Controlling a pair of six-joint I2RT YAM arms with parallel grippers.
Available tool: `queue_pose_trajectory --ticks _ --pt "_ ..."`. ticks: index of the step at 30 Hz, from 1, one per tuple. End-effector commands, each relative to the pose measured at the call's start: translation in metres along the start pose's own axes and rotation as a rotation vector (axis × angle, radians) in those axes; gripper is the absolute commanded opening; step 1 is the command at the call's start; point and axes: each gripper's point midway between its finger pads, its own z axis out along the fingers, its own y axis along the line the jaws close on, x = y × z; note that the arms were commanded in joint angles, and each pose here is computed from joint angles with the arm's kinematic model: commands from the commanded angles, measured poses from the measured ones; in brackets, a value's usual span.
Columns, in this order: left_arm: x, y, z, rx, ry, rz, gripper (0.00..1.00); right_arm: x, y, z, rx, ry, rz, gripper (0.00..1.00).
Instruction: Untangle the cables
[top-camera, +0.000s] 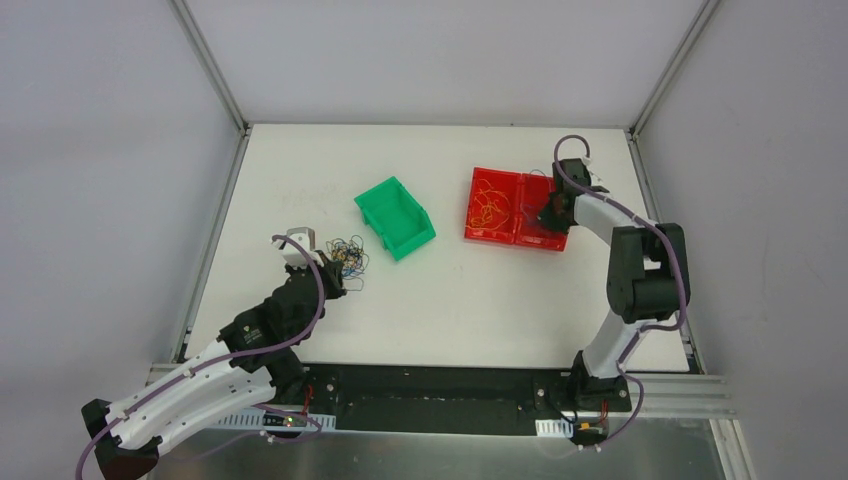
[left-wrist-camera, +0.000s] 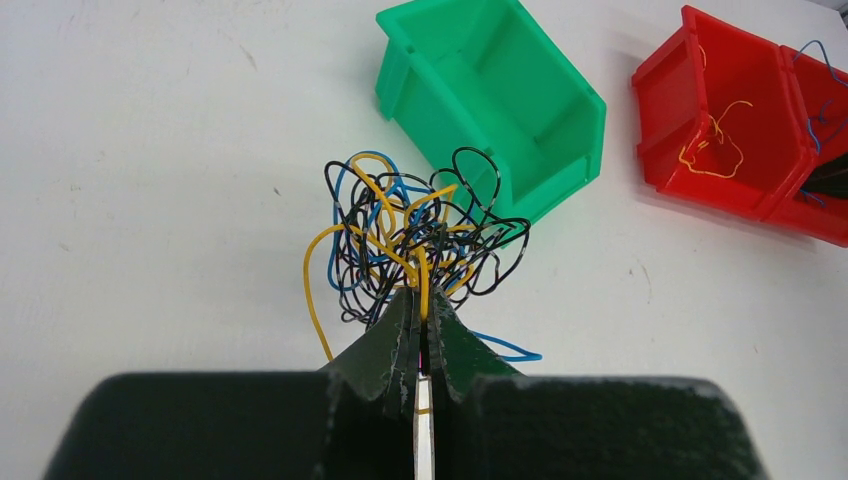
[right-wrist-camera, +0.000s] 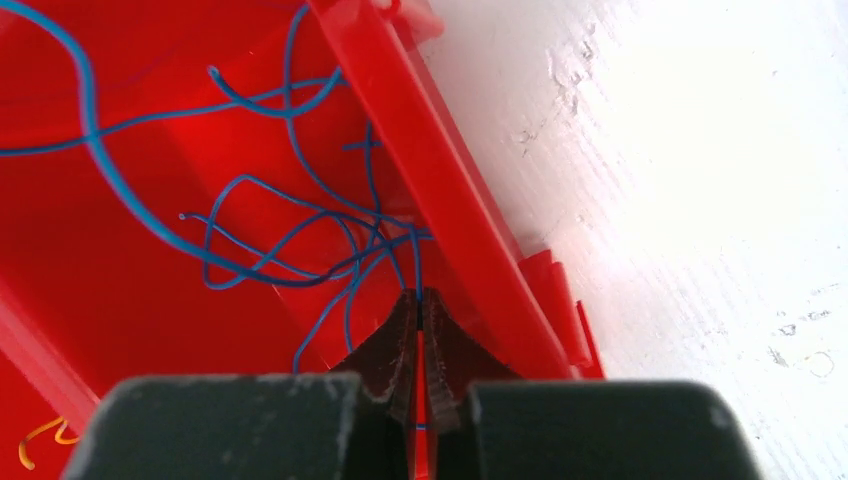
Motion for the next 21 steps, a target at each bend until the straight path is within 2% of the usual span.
queue_pose_trajectory --ticks 1,2,4,6,7,11,15,18,21 --pt "-0.015 -0.011 -0.001 0.036 -0.037 -0.037 0.00 -0.002 0.010 -0.001 0.005 0.038 0.006 0.00" --pt "-0.015 -0.011 -0.001 0.036 -0.036 -0.034 0.00 -0.004 0.010 -0.003 0.010 0.040 0.002 0.00" --pt "-0.014 -0.011 -0.001 0.037 -0.035 -0.034 0.00 -0.008 0.014 -0.013 -0.004 0.015 -0.007 0.15" --pt "-0.013 -0.013 0.000 0.044 -0.029 -0.030 0.00 -0.016 0.017 -0.029 -0.014 -0.053 -0.017 0.33" --pt "-0.013 -0.014 -0.001 0.050 -0.027 -0.029 0.00 -0.016 0.021 -0.038 -0.029 -0.075 -0.024 0.37" --pt "-0.010 -0.025 -0.002 0.116 0.001 0.005 0.00 -0.023 0.033 -0.086 -0.078 -0.203 -0.068 0.42" --pt "-0.004 -0.050 -0.008 0.270 0.036 0.060 0.00 -0.023 0.043 -0.135 -0.171 -0.301 -0.107 0.55" --pt "0.002 -0.074 -0.015 0.411 0.049 0.080 0.00 0.009 0.074 -0.172 -0.423 -0.279 -0.247 0.68" --pt "0.004 -0.089 -0.020 0.509 0.045 0.069 0.00 0.070 0.113 -0.223 -0.835 -0.183 -0.394 0.71"
